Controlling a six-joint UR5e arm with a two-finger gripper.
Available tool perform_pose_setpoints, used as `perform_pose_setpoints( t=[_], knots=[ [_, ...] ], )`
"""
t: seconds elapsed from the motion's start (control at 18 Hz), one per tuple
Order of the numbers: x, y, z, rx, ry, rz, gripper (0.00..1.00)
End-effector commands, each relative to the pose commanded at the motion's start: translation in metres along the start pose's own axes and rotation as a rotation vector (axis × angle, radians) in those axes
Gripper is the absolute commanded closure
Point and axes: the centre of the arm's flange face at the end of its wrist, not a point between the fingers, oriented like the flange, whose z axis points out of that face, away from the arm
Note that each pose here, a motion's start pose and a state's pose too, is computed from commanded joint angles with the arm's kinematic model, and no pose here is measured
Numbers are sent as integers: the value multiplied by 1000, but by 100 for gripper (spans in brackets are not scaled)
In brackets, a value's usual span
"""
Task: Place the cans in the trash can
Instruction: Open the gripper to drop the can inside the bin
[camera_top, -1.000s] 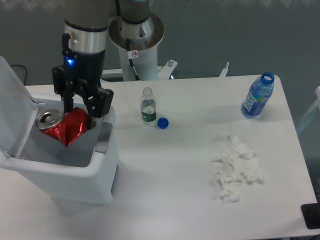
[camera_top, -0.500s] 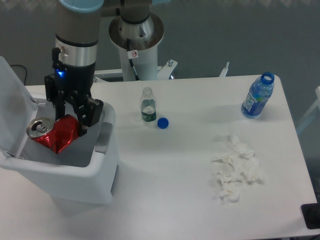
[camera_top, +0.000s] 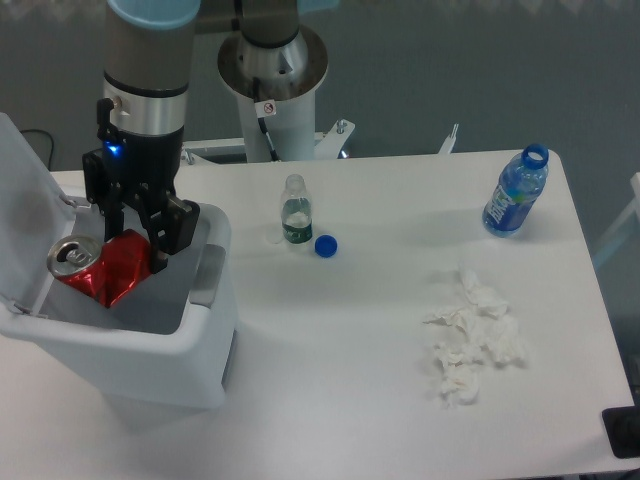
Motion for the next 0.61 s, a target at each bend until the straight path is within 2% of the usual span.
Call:
perform_pose_setpoints(
  t=[0.28,0.39,0.56,0.61],
  knots=[
    [3,5,8,-10,12,-1,27],
    [3,6,9,-10,12,0,22],
    [4,4,3,-2,7,4,21],
    [2,1,-1,4,0,8,14]
  ],
)
